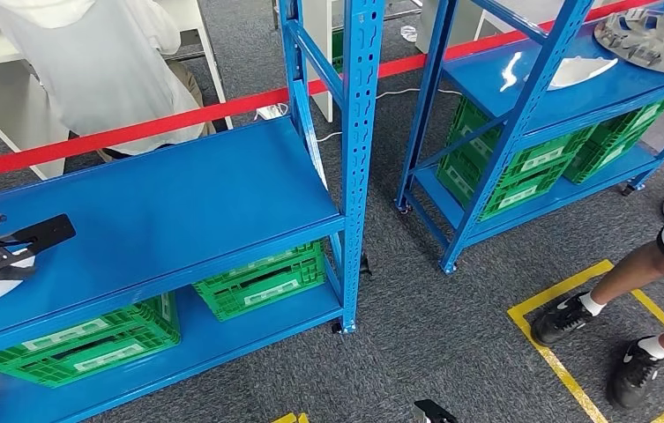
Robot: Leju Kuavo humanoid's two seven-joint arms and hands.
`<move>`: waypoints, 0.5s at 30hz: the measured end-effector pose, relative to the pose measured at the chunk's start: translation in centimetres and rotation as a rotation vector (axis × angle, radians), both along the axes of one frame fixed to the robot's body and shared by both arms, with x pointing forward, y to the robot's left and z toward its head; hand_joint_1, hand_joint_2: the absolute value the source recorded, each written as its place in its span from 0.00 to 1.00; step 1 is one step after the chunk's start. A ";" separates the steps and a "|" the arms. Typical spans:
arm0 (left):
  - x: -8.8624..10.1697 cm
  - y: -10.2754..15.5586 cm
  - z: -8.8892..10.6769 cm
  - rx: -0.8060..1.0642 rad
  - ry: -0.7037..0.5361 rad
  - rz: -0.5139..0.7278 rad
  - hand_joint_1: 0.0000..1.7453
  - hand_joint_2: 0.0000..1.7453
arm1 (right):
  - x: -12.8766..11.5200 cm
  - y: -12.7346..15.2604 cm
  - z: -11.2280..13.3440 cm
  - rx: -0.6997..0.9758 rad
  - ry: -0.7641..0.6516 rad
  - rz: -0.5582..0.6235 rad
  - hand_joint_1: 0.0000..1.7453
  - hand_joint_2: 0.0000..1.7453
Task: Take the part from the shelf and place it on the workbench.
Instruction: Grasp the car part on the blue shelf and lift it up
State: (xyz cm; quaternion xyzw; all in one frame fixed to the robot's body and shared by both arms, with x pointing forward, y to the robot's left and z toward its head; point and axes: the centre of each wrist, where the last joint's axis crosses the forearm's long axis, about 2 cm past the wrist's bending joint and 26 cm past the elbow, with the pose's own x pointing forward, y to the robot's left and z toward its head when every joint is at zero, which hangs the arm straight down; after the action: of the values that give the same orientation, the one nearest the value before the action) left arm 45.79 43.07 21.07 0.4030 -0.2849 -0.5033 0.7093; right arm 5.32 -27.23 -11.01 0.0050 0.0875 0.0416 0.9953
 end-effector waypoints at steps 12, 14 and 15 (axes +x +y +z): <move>-0.3 0.5 -0.4 0.069 0.068 0.019 0.00 1.00 | 0.0 0.0 0.0 -0.002 0.000 0.015 0.00 0.00; -0.7 0.8 -0.9 0.077 0.094 0.025 0.00 1.00 | 0.0 0.0 0.0 -0.002 0.000 0.016 0.00 0.00; -0.8 0.9 -1.2 0.079 0.105 0.027 0.00 1.00 | 0.0 0.0 0.0 -0.002 0.000 0.016 0.00 0.00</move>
State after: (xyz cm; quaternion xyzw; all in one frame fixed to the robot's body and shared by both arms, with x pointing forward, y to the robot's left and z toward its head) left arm 44.94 44.00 19.90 0.4077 -0.2220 -0.5251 0.7134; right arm 5.32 -27.21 -11.01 0.0033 0.0875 0.0495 0.9949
